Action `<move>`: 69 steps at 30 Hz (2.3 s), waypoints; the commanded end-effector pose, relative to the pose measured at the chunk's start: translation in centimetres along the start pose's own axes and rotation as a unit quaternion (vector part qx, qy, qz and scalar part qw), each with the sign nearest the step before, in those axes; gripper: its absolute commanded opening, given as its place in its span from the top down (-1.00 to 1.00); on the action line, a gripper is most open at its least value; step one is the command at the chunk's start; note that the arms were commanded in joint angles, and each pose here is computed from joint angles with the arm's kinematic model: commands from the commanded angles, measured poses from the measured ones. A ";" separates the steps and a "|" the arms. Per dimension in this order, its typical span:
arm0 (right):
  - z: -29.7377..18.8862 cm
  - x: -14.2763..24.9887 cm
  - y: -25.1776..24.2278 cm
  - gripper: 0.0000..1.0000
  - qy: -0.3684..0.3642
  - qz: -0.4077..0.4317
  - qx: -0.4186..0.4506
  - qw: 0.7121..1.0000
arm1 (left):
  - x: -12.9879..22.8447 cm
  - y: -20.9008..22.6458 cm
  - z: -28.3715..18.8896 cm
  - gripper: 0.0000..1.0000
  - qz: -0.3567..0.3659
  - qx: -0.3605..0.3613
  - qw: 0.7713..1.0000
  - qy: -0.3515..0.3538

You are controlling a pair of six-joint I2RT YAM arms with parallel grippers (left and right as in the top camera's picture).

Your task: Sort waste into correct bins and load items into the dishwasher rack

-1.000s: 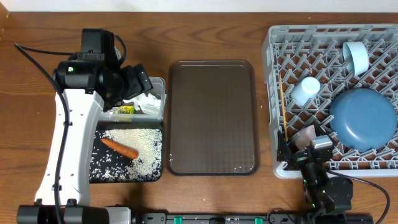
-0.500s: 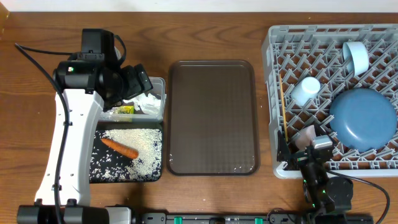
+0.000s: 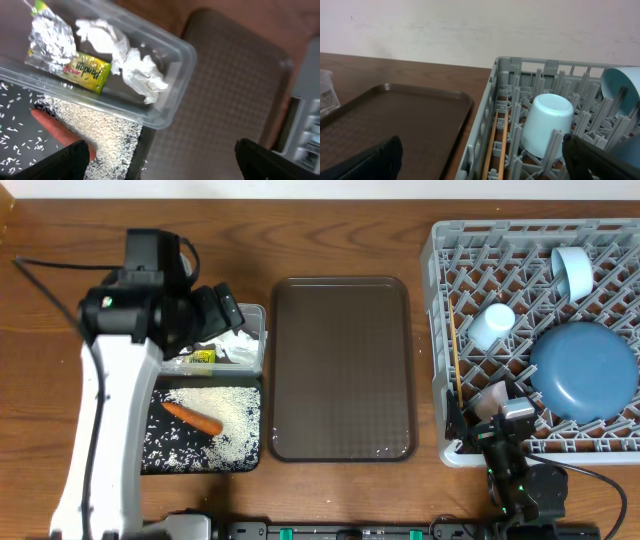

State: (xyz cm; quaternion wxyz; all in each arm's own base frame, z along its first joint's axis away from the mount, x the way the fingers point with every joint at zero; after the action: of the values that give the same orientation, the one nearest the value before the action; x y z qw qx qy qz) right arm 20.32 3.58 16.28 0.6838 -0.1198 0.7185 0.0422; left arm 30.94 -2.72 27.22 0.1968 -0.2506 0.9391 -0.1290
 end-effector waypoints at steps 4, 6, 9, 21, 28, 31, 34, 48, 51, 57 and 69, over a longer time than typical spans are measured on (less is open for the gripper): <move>0.0 0.1 -0.2 -0.98 0.001 -0.009 0.006 1.000 | 2.3 -1.1 -9.0 -0.90 0.033 0.087 0.990 -0.107; 0.0 0.1 -0.2 -0.99 0.001 -0.009 0.006 1.000 | 3.5 -1.1 -11.6 -0.90 0.044 0.114 0.983 -0.138; 0.0 0.1 -0.2 -0.98 0.001 -0.009 0.006 1.000 | 5.6 -0.7 -15.3 -0.90 0.061 0.155 0.969 -0.183; 0.0 0.1 -0.2 -0.99 0.001 -0.009 0.006 1.000 | 12.5 3.7 -21.8 -0.90 0.097 0.230 0.923 -0.292; 0.0 0.1 -0.2 -0.98 0.001 -0.009 0.006 1.000 | 15.5 6.5 -17.6 -0.90 0.097 0.227 0.928 -0.281; 0.0 0.1 -0.2 -0.99 0.001 -0.009 0.006 1.000 | 15.5 6.8 -15.2 -0.90 0.097 0.232 0.923 -0.293; 0.0 0.1 -0.2 -0.98 0.001 -0.009 0.006 1.000 | 15.0 6.6 -12.8 -0.90 0.098 0.245 0.912 -0.313; 0.0 0.1 -0.2 -0.99 0.001 -0.009 0.006 1.000 | 11.6 5.0 -5.1 -0.90 0.100 0.337 0.815 -0.461; 0.0 0.1 -0.2 -0.99 0.001 -0.009 0.006 1.000 | 11.3 4.9 -3.9 -0.91 0.100 0.344 0.806 -0.471; 0.0 0.1 -0.2 -0.98 0.001 -0.009 0.006 1.000 | 10.9 5.4 -1.9 -0.90 0.091 0.339 0.801 -0.486; 0.0 0.1 -0.2 -0.98 0.001 -0.009 0.006 1.000 | 11.1 7.6 3.7 -0.90 0.067 0.274 0.842 -0.460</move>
State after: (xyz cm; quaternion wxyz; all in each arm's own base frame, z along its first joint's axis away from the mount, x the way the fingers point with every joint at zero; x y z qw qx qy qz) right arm 20.33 3.54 16.25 0.6834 -0.1200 0.7190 0.0397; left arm 20.42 -3.10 18.51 0.6740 -0.1450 0.6778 -0.2557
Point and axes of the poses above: each gripper's point midway between its finger pads, its own z axis out along the fingers, its own y axis along the line the jaws close on, x = y × z, the point moved 4 cm from there along -z, back along the fingers, and after that the axes turned 7 degrees about -z, right-handed, at the moved point
